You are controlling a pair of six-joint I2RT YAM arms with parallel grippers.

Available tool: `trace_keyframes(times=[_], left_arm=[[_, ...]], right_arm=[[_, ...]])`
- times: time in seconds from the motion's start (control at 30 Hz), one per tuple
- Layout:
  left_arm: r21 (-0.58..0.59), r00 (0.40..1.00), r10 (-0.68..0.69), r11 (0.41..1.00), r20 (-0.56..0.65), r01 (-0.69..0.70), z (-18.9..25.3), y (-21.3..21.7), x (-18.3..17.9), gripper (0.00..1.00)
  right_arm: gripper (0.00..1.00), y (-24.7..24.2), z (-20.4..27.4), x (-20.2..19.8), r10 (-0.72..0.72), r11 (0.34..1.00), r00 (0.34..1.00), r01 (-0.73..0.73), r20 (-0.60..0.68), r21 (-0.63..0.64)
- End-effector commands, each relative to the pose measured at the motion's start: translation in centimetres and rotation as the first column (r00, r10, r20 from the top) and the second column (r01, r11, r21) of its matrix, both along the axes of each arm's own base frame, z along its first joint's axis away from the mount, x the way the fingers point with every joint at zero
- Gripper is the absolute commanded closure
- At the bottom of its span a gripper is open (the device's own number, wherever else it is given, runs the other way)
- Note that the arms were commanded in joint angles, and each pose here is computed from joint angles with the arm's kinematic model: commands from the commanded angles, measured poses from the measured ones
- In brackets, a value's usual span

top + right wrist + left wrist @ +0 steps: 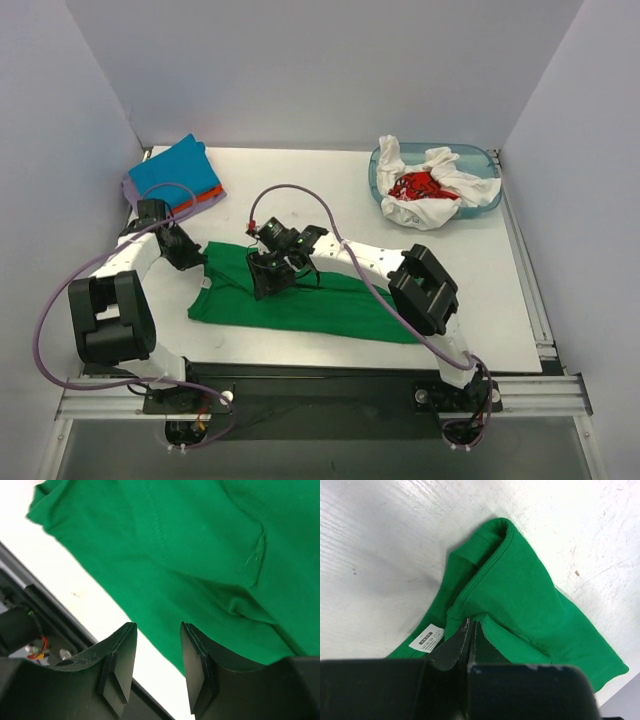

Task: Fold and stack the t-shirts
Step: Fold the other side of the tshirt into a rectangle

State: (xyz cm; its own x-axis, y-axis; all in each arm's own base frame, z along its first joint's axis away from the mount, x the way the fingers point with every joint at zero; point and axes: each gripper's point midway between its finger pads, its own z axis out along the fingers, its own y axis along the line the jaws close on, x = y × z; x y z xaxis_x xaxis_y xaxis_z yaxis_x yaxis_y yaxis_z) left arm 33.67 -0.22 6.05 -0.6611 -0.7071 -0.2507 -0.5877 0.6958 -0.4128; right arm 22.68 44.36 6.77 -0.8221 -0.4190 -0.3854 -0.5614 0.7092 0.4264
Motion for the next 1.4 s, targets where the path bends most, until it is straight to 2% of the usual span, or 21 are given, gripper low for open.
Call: trace_keyframes(times=[0.0,0.43,0.67,0.77,0.97,1.2,1.37], left_arm=[[0.001,0.997,-0.038,0.999,0.061,0.038,0.9,0.2,1.7,1.00],[-0.019,0.996,-0.056,0.998,0.067,0.057,0.8,0.0,2.2,1.00],[-0.022,0.996,-0.058,0.998,0.069,0.059,1.0,-0.1,1.9,1.00],[-0.020,0.996,-0.058,0.998,0.066,0.059,1.0,-0.1,1.6,1.00],[-0.019,0.996,-0.062,0.998,0.064,0.064,1.1,-0.3,0.7,1.00],[0.004,0.994,-0.052,0.999,0.097,0.052,2.7,-0.3,-0.8,1.00],[0.002,0.991,-0.028,1.000,0.129,0.028,3.5,-0.7,-2.7,1.00]], right_arm=[[0.59,1.5,0.4,1.1,-0.046,0.999,0.998,0.046,0.041,0.015],[0.58,3.2,-2.5,2.4,-0.060,0.998,0.996,0.061,0.070,-0.016],[0.58,2.5,-4.1,3.1,-0.079,0.993,0.992,0.087,0.100,-0.080],[0.63,2.3,-4.3,3.5,-0.094,0.989,0.988,0.107,0.122,-0.105],[0.80,2.5,-4.1,3.7,-0.104,0.987,0.987,0.117,0.122,-0.110],[0.98,2.4,-0.5,3.3,-0.115,0.990,0.986,0.123,0.123,-0.063],[1.00,1.4,0.7,1.8,-0.136,0.988,0.989,0.140,0.064,-0.058]])
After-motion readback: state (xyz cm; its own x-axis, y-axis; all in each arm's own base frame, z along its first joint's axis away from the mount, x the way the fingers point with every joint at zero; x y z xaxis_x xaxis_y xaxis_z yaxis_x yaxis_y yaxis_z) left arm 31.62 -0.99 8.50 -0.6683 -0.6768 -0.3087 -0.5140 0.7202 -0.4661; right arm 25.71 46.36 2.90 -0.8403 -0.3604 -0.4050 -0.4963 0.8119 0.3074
